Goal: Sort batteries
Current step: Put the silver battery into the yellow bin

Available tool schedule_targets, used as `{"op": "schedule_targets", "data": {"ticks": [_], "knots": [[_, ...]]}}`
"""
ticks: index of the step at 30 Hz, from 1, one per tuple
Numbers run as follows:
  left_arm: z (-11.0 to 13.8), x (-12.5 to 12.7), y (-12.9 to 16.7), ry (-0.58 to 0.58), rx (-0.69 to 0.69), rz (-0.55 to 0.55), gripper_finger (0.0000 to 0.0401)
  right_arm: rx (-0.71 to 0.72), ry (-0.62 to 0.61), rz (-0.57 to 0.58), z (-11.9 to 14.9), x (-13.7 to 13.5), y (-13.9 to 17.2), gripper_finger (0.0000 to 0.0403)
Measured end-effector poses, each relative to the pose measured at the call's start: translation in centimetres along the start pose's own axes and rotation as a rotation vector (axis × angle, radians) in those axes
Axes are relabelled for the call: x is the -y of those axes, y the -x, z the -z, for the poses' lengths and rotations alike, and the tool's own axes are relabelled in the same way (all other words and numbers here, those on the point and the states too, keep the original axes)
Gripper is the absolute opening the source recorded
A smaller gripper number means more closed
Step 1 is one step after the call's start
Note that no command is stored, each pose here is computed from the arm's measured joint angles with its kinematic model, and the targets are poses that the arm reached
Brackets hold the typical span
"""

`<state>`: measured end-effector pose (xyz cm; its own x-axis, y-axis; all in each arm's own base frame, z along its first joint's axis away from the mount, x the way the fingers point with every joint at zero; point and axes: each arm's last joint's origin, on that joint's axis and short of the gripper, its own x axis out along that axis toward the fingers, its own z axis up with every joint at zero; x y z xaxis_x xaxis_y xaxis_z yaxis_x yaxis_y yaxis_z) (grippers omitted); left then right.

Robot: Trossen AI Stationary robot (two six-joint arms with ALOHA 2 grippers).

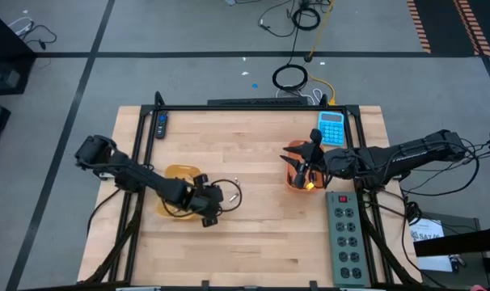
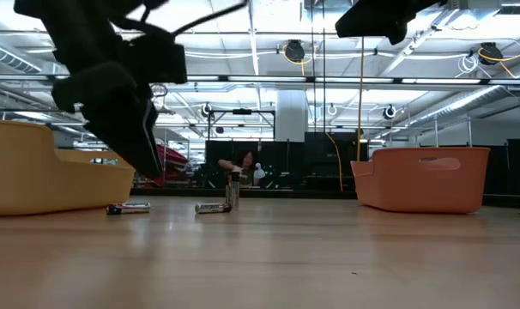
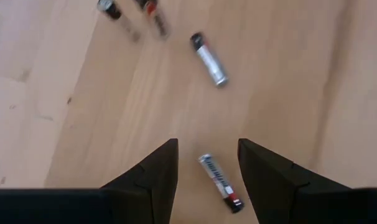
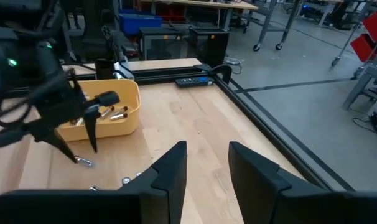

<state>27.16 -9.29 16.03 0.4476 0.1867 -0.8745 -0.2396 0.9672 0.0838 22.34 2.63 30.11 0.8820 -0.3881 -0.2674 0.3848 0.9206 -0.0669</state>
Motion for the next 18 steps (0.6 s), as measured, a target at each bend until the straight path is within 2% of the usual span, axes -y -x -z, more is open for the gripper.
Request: {"op": "schedule_targets", "data": {"ticks": [8, 18], "knots": [[0.3, -1.2, -1.7, 0.002, -0.137, 0.005, 0.0177, 0.001, -0.006, -0.004, 0.0, -0.1, 0.0, 0.0109], [0.3, -1.5, -2.8, -0.014, -0.182, 0.035, 0.0177, 0.003, -0.007, -0.003, 0.0, -0.1, 0.0, 0.0109]]}}
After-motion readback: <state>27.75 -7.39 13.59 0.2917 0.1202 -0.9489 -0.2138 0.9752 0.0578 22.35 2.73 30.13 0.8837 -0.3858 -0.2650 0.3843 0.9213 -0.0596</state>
